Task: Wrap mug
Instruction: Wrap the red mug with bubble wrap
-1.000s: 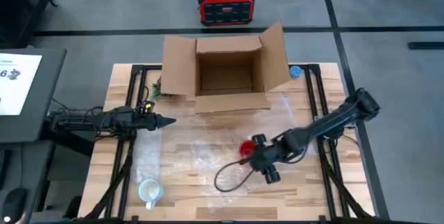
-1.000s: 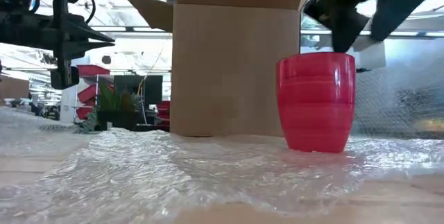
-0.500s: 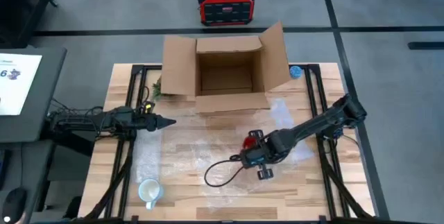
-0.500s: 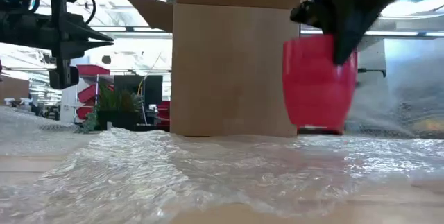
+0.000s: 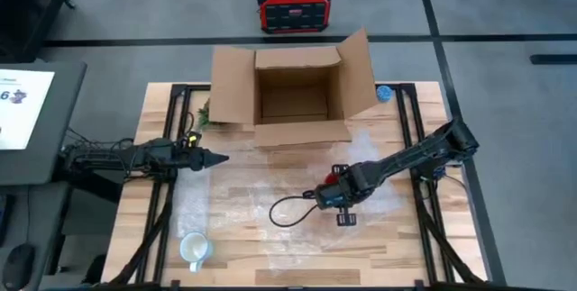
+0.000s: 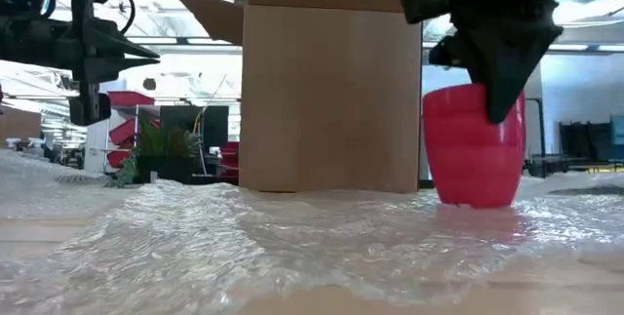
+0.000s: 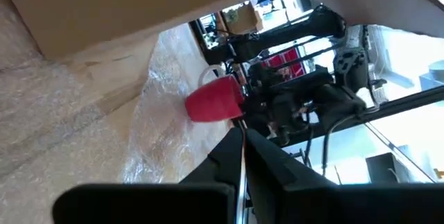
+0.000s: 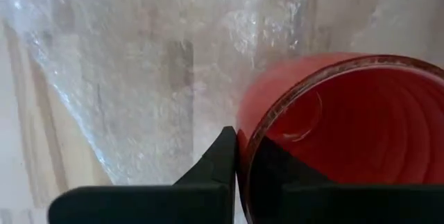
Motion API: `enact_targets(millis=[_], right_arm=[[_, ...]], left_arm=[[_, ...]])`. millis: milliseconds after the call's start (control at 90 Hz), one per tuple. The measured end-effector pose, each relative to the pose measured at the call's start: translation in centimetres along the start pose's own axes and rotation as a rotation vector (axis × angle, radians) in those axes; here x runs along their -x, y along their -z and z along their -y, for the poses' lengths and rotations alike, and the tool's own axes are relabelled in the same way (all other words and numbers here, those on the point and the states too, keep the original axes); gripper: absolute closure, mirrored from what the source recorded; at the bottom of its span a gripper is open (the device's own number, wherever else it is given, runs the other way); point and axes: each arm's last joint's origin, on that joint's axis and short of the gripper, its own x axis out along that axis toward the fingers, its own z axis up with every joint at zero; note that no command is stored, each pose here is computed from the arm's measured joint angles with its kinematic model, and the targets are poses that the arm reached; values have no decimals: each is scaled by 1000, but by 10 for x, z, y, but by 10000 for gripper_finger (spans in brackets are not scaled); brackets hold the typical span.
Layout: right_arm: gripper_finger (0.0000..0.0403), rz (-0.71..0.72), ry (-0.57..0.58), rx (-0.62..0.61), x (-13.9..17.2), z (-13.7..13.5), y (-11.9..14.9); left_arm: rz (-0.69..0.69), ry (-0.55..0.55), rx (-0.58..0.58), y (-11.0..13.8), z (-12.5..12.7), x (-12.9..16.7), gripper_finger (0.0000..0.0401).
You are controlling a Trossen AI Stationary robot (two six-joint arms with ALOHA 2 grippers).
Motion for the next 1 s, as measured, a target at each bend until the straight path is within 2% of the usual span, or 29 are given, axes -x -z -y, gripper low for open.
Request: enact_targets(millis=[211, 500, 611, 689, 789, 911, 1000], right_arm=[[383, 38, -17, -29, 0, -1, -4], [313, 74, -37, -118, 4, 3, -8], [283, 103, -85, -133, 21, 4, -12], [266, 185, -118, -157, 46, 3, -11], [255, 257, -112, -212, 75, 1, 3], [252, 263, 14, -290, 97, -2, 36], [251, 258, 81, -378, 100, -3, 63]], left_arm=[[-1, -1, 0, 0, 0, 0, 401], [-1, 1, 0, 0, 0, 0, 401], [-1, 3, 0, 0, 0, 0, 401], [-2, 4, 0, 0, 0, 0, 401], [-2, 4, 0, 0, 0, 0, 401], [-1, 4, -1, 0, 0, 0, 401], [-1, 4, -8, 0, 0, 0, 401]])
